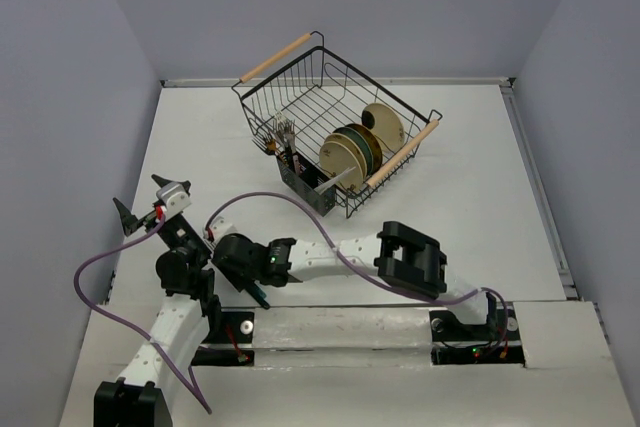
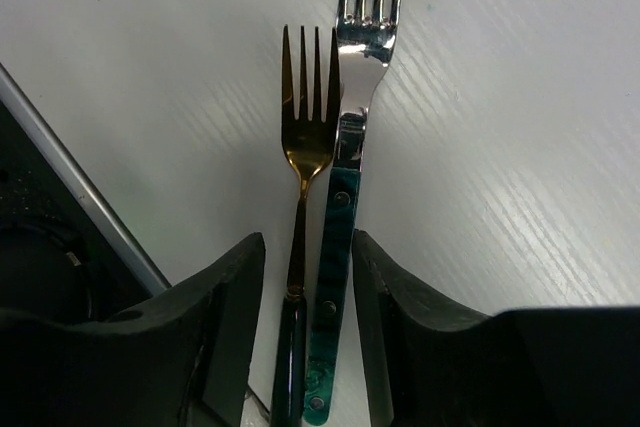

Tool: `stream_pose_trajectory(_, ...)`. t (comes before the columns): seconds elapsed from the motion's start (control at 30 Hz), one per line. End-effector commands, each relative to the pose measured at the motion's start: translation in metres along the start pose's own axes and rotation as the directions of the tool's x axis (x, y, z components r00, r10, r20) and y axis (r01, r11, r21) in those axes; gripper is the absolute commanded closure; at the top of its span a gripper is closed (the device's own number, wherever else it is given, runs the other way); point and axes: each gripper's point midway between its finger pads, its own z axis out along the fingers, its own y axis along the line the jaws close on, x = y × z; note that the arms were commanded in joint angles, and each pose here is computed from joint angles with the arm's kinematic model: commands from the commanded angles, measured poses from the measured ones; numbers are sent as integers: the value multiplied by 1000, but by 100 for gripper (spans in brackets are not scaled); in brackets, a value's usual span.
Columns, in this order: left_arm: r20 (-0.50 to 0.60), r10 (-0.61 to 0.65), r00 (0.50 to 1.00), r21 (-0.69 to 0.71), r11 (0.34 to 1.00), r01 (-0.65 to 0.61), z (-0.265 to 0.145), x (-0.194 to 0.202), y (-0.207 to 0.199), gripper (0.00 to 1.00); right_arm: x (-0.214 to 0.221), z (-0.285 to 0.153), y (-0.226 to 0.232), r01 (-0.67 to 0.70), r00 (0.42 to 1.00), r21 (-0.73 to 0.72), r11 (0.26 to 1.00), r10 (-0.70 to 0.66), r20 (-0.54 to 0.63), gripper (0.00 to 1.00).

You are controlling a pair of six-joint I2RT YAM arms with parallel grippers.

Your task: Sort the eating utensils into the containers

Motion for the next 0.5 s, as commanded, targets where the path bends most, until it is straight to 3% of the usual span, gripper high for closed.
stream_pose_trajectory(0.0,-38,38,999,13,999,-38,-31,47,3,1,-7,4,-8,-68,998,16,998,68,3,60)
stream_pose_trajectory(0.27,-37,40,999,16,999,-39,-31,47,2,1,-1,15,-19,-96,995,45,994,97,-22,67)
stream_pose_trajectory(0.47,-33,34,999,17,999,-34,-31,47,2,1,9,18,-23,-97,994,63,993,100,-46,66)
